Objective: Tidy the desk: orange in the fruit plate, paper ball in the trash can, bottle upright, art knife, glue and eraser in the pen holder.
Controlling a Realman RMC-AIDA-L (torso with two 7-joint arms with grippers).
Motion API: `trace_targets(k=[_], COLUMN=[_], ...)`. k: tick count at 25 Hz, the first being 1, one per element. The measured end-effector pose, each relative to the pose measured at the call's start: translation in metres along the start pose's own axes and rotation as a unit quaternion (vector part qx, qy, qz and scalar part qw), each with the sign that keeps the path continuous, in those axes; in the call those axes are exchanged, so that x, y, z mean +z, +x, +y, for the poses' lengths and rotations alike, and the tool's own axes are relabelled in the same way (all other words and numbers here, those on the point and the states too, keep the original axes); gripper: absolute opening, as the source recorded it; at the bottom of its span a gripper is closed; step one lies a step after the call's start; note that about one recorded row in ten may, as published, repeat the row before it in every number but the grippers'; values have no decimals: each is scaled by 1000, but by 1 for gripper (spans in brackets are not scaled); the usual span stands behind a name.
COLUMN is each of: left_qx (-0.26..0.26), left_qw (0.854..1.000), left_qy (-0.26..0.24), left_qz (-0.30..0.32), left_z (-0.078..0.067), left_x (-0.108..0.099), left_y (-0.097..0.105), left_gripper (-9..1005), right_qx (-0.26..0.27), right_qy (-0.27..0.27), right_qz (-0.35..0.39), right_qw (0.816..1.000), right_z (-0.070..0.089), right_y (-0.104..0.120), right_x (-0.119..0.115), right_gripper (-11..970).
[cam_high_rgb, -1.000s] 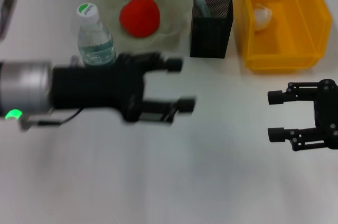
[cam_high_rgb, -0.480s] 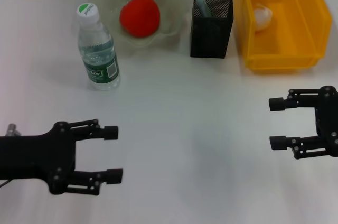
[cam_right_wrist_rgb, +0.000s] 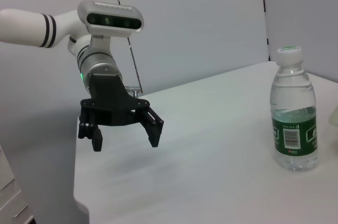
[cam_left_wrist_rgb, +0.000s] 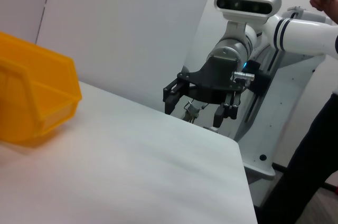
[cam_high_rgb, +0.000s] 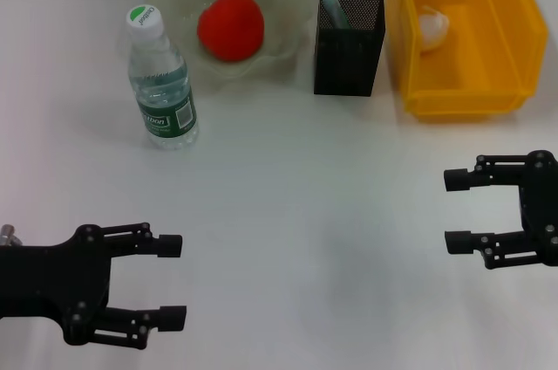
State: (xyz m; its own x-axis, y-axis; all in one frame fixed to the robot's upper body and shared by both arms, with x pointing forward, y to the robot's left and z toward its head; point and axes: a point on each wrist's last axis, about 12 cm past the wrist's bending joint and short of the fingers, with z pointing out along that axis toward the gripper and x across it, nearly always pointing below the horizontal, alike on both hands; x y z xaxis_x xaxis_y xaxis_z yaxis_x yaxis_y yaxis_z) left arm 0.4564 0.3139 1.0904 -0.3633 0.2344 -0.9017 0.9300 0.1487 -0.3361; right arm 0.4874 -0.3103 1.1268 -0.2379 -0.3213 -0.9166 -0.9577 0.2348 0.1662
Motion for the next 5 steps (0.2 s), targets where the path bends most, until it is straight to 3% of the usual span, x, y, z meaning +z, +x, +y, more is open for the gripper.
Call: trace_targets(k=[5], left_qx=[1], left_qw=[1000], left_qy=[-2], left_qz=[0], left_z=[1], left_x=[-1], left_y=[-1], left_gripper=[859], right_qx=[7], right_qy=[-1], right_qz=[-5], right_qw=[1000], right_z=[0], right_y=[2], right_x=[3], right_gripper=[756])
